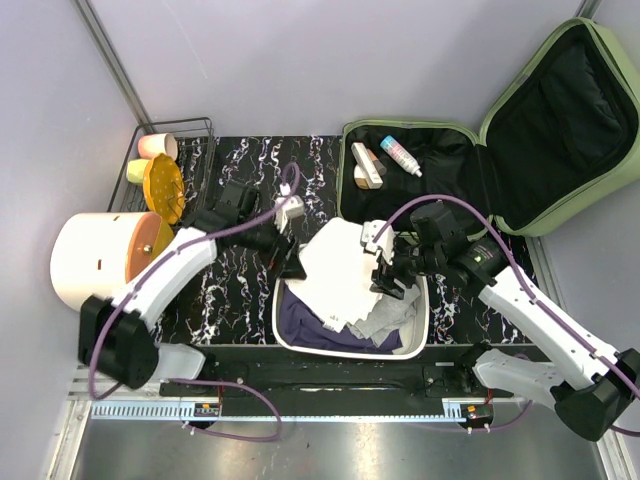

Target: Open, take out, and arrange the luggage

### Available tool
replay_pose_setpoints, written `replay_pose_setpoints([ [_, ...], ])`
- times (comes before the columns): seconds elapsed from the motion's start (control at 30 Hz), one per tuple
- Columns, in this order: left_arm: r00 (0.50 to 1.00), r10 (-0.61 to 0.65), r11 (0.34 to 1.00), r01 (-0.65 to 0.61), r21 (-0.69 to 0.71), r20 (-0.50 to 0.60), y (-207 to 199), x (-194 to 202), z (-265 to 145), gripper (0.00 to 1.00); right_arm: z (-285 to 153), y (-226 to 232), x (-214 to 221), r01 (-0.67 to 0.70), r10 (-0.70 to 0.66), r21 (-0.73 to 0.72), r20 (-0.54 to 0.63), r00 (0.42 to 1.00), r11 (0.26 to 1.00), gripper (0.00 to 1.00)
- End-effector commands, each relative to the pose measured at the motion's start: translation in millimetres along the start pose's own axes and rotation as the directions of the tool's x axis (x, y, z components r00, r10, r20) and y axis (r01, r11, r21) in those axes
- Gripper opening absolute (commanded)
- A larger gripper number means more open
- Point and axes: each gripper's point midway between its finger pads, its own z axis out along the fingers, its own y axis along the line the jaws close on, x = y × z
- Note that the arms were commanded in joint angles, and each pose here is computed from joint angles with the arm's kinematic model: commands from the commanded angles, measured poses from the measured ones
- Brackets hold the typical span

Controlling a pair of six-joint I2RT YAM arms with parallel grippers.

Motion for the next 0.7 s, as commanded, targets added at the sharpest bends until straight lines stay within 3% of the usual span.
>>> replay_pose_setpoints([
  [0.0,0.787,0.614,0.788,-0.616,0.012,0.058,-52.3,-12.7,-18.7,0.95,-7.3,-10.2,-8.4,-0.255,0.252,0.088,0.046,0.967,0.963,0.72],
  [0.03,0.708,0.706,0.709,-0.705,-0.020,0.018,-46.8,-13.0,-17.3,0.94,-9.4,-14.2,-9.5,-0.291,0.286,0.095,0.060,0.956,0.952,0.72],
  [0.07,0.665,0.747,0.665,-0.747,0.010,0.005,-55.7,-10.1,-10.2,0.88,-9.8,-18.1,-10.5,-0.360,0.355,0.093,0.072,0.932,0.928,0.72],
  [0.17,0.597,0.802,0.595,-0.799,0.092,-0.007,-69.5,-8.0,5.4,0.75,-14.7,-38.9,-10.3,-0.535,0.526,0.085,0.109,0.844,0.841,0.72],
  [0.27,0.495,0.869,0.492,-0.855,0.161,-0.027,-75.3,7.3,23.0,0.76,-22.1,-56.6,-13.5,-0.628,0.614,0.082,0.144,0.776,0.774,0.72],
  [0.37,0.400,0.915,0.403,-0.903,0.147,-0.054,-67.1,15.2,42.7,0.78,-25.9,-61.5,-19.4,-0.630,0.612,0.087,0.167,0.773,0.772,0.72],
  [0.53,0.300,0.948,0.314,-0.934,0.172,-0.105,-55.1,32.6,64.5,0.78,-29.1,-62.7,-18.2,-0.626,0.606,0.109,0.170,0.777,0.772,0.75],
  [0.67,0.192,0.972,0.220,-0.948,0.231,-0.135,-49.7,62.1,74.8,0.89,-33.3,-63.4,-20.2,-0.609,0.588,0.118,0.174,0.790,0.784,0.78],
])
